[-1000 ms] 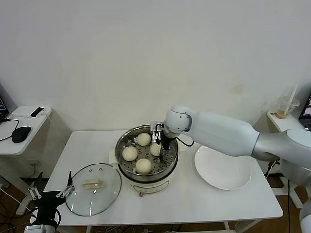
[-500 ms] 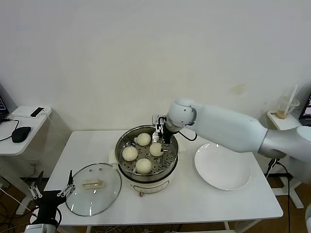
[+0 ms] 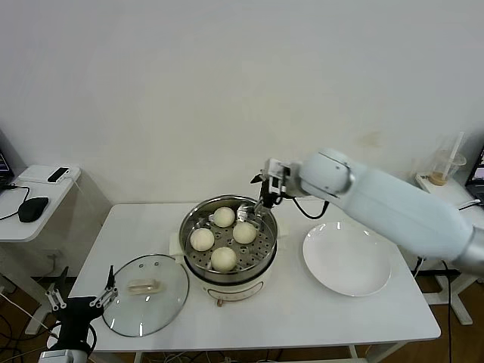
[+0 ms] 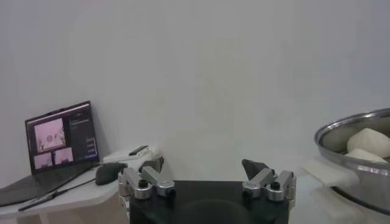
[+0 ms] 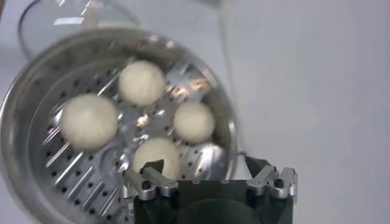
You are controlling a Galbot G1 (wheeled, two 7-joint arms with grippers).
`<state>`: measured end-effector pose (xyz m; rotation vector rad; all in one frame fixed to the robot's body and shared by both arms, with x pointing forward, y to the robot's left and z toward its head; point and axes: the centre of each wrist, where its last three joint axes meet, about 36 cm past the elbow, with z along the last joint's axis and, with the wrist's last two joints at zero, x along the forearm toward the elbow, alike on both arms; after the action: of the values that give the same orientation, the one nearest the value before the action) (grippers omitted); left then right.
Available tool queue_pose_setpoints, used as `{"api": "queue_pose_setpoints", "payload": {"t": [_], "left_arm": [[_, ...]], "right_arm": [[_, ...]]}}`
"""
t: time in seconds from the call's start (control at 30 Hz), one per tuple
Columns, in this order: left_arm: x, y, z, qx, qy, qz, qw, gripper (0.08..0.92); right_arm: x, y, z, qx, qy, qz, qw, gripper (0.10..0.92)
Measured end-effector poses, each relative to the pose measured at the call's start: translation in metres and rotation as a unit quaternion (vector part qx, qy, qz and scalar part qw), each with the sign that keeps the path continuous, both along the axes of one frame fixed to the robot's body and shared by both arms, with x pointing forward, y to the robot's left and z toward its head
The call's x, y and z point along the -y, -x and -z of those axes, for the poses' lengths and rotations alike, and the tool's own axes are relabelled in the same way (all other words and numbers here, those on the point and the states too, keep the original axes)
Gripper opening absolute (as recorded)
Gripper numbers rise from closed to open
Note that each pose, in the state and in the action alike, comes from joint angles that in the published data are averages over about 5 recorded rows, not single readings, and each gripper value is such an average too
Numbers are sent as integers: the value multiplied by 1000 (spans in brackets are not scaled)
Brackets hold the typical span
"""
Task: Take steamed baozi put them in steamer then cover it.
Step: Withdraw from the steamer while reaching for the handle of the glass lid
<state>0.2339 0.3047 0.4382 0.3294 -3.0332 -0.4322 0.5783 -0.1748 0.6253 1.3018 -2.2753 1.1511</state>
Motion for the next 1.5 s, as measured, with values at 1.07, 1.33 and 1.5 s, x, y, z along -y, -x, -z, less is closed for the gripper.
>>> {"api": "queue_pose_setpoints", "payload": {"t": [1.07,1.33,1.5], "left_arm": [[-45,-7,52,-60,-449,88,887,823],[-54,-18,72,-73,-573,142,804,823],[-56,-28,85,-80,-608,166,772,823]], "right_arm": [[179,223,184,215,-368,350,834,823],[193,264,197,220,-355,403,815,823],[198,284,200,221,-344,424,808,823]]}}
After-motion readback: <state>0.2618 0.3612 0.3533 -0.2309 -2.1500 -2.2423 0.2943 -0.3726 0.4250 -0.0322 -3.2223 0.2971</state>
